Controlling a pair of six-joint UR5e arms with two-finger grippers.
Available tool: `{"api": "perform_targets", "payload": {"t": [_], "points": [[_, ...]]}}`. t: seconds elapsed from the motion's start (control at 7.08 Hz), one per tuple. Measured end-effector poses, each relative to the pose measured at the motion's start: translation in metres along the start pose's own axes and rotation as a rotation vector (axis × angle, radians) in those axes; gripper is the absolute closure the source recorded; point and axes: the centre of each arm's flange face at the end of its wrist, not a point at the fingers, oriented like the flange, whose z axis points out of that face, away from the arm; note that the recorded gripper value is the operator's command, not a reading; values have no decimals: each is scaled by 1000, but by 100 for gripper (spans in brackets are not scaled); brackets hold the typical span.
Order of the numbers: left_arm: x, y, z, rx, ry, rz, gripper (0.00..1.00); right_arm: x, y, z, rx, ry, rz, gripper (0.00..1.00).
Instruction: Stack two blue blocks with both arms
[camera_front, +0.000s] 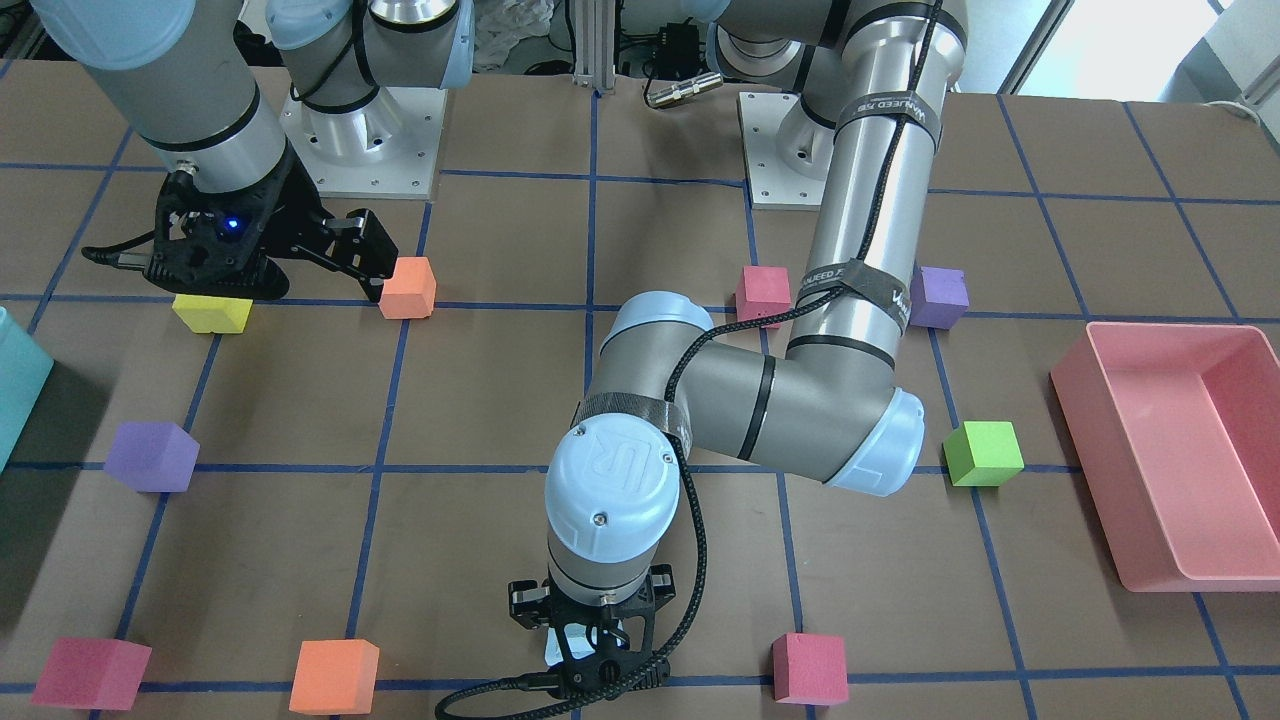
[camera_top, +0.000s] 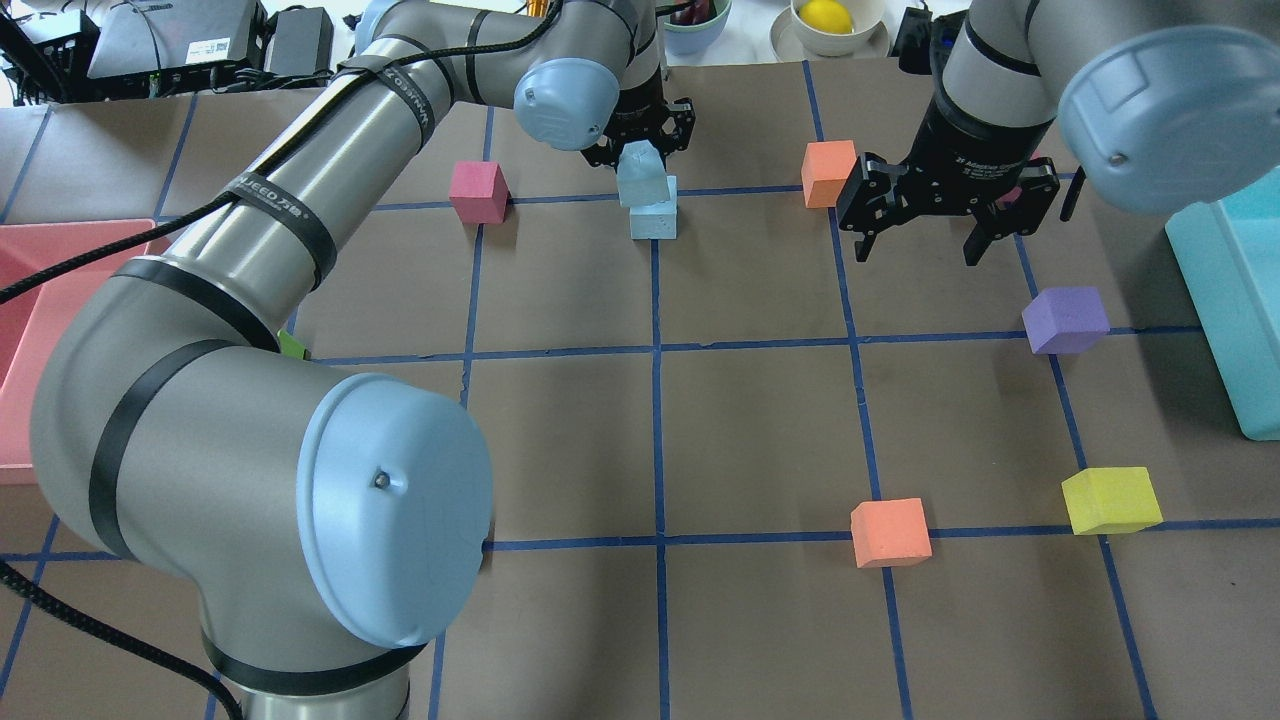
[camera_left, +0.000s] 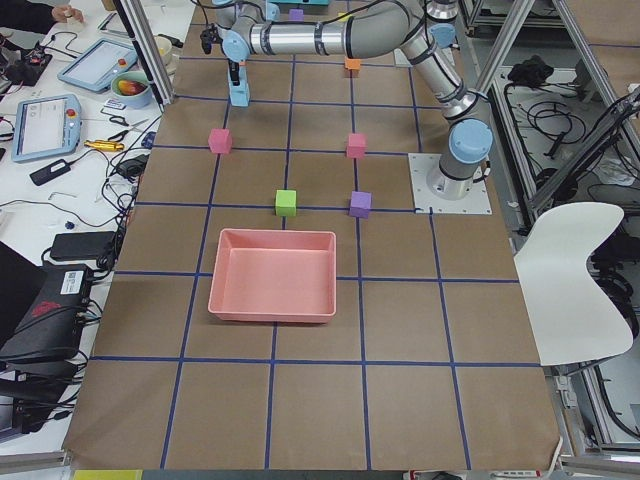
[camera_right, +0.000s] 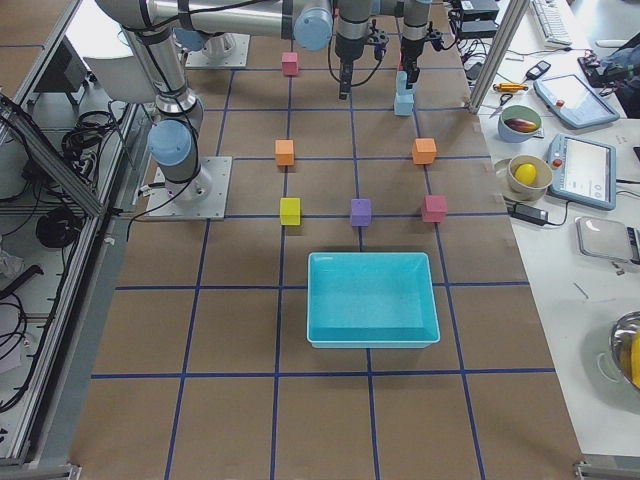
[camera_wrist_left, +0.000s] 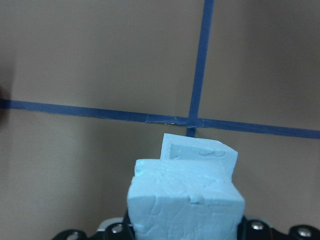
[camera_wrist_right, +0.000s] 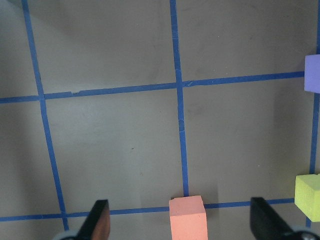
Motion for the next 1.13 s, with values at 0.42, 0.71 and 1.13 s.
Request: {"api": "perform_targets", "payload": {"t": [0.42,0.71,1.13], "points": [[7,1,6,3,-9,15,100,7,33,-1,10,25,-1,0],[11,3,15,0,-11,25,100,12,36,-4,15,62,-18,0],[12,3,21,15,-41,52,100,17,34,-8,8,51,-35,0]]}}
